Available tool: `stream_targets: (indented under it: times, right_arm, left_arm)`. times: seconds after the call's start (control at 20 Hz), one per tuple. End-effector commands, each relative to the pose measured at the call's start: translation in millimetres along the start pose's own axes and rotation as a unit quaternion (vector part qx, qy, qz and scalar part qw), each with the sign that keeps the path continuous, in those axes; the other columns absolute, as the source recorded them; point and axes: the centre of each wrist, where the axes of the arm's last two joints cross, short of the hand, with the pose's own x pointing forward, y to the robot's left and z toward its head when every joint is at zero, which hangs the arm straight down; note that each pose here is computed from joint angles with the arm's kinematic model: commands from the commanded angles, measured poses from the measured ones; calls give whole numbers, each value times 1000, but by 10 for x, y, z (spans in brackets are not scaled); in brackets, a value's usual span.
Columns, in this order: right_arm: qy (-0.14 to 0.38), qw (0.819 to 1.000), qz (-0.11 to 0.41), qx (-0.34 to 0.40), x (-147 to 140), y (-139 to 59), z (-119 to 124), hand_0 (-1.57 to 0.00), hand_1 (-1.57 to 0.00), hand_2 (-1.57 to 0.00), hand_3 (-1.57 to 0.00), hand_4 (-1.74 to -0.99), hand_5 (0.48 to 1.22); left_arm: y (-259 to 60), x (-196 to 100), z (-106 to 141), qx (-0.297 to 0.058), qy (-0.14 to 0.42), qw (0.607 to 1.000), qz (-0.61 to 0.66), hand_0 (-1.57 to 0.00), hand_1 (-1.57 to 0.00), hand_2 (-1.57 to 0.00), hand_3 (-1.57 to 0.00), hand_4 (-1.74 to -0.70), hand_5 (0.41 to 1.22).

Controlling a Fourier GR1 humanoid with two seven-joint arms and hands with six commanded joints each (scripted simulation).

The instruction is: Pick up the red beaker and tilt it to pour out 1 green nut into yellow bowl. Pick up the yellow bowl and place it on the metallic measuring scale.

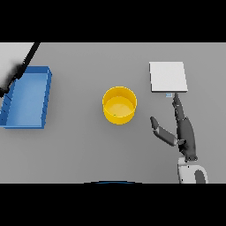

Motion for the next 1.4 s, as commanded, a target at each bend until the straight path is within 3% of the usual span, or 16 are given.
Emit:
stream_targets:
  times: [0.0,0.25,0.45,0.6,0.8,1.2,1.35]
  right_arm:
    - [6,1000,-2,5,-43,24,18,1,1,1,1,-1222,592]
    - [-1,1000,3,10,-74,9,-55,1,1,1,1,-1222,586]
    - [-11,1000,8,16,-60,-2,-50,1,1,1,1,-1217,599]
    - [-5,999,25,21,-72,-16,-43,1,1,1,1,-1209,620]
    - [-2,999,30,29,-58,-36,-44,1,1,1,1,-1206,653]
    - [-4,999,31,34,-73,-15,-70,1,1,1,1,-1217,666]
    - [-9,999,33,31,-73,-3,-55,1,1,1,1,-1207,665]
  left_arm:
    - [-67,-158,4,0,22,998,57,-1571,-1571,-1556,-1360,-1732,1221]
    - [-678,-813,187,25,94,956,278,-1571,-1571,-1566,-1426,-1738,1221]
    - [-1233,-1048,471,47,191,896,398,-1571,-1571,-1569,-1432,-1740,1221]
    - [-1579,-1031,720,50,253,853,454,-1571,-1571,-1570,-1451,-1740,1221]
    - [-2027,-827,1073,30,318,810,492,-1571,-1571,-1571,-1450,-1741,1221]
    - [-2518,-463,1493,0,357,770,528,-1571,-1571,-1571,-1509,-1741,1221]
    - [-2627,-370,1555,-12,367,763,532,-1571,-1571,-1571,-1539,-1741,1117]
